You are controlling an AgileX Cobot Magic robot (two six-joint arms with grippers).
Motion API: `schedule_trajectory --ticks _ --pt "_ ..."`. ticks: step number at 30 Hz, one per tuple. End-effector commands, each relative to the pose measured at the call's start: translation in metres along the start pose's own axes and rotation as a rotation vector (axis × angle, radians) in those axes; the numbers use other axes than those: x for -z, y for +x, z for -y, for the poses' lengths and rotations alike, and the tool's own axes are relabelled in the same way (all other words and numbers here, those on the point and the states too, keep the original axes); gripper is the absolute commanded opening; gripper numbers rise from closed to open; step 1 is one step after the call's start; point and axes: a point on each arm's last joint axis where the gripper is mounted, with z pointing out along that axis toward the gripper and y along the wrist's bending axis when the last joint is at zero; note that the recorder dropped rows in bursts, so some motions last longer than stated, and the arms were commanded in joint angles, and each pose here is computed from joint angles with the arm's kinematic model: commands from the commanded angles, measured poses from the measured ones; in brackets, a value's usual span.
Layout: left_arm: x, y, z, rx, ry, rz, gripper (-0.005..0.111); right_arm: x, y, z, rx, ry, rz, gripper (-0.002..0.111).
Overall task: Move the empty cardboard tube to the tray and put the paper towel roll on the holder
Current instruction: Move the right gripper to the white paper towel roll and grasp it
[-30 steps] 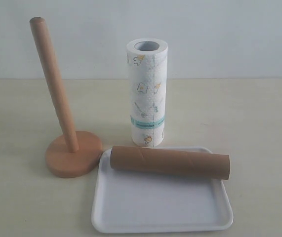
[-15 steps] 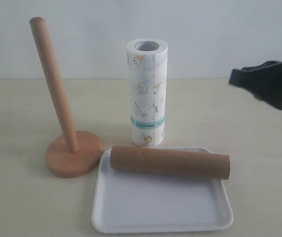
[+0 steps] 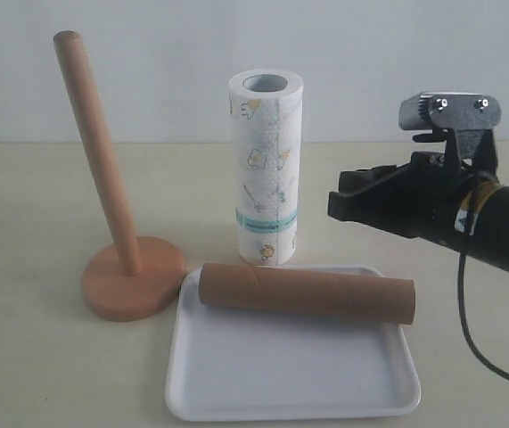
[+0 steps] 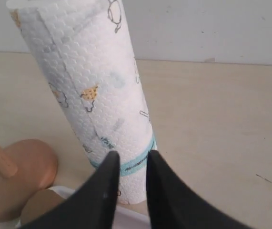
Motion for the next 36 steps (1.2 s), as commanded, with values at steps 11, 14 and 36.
schedule_trajectory --ticks 11,14,36 --pt "0.0 0.001 0.0 -0.008 -0.004 -0.002 0.004 -0.026 0.024 -0.012 0.168 -0.248 0.091 0.101" --pt "0.0 0.001 0.0 -0.008 -0.004 -0.002 0.004 -0.03 0.028 -0.013 0.212 -0.274 0.13 0.101" --pt "0.0 0.001 0.0 -0.008 -0.004 -0.002 0.004 -0.117 0.031 0.004 0.227 -0.244 0.19 0.101"
